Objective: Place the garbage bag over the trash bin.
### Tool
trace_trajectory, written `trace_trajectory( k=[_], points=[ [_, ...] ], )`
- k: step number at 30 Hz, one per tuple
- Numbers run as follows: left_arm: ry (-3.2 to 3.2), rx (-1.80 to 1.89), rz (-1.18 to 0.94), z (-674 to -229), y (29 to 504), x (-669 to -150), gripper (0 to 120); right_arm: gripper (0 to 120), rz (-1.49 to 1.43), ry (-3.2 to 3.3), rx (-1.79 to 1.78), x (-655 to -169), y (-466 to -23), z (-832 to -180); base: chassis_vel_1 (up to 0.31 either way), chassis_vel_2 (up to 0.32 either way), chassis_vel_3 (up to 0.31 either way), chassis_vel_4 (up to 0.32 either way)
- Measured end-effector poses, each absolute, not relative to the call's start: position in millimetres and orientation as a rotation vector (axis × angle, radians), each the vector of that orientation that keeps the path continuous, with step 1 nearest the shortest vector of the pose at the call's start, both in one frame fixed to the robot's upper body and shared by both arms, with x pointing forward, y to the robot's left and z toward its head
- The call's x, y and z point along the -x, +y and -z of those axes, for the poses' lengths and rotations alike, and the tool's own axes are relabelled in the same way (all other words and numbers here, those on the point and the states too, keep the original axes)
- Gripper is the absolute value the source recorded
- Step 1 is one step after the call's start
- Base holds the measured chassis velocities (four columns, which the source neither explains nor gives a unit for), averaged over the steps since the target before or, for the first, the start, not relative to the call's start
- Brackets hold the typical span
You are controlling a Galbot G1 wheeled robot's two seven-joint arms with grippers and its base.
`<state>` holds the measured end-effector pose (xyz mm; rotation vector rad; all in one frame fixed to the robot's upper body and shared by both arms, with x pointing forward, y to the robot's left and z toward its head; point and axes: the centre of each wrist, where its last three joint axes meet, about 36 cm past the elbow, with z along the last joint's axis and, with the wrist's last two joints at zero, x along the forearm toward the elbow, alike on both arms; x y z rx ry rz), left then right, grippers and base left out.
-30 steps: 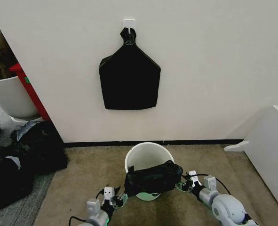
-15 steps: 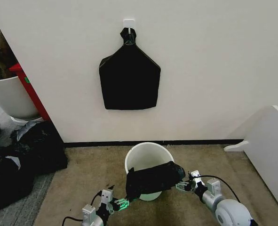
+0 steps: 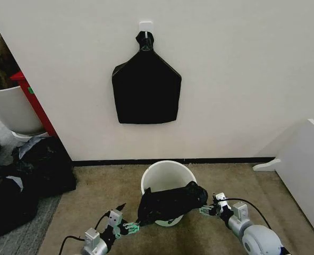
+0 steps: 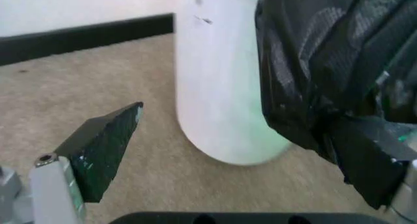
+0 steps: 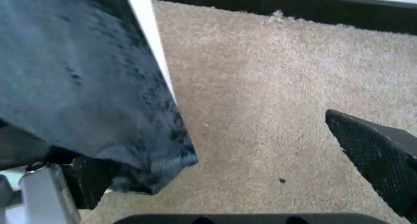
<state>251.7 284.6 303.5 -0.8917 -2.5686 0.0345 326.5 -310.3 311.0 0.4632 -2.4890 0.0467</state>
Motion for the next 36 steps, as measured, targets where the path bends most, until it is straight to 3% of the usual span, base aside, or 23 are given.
trace_trajectory(
  k=[36],
  points=[
    [-2.315,1.539,0.342,-309.3,337.5,-288.7,100,100,0.022,-2.416,-0.322,-368.7,-313.2,-299.7,0.0,0.0,0.0,0.0]
  ],
)
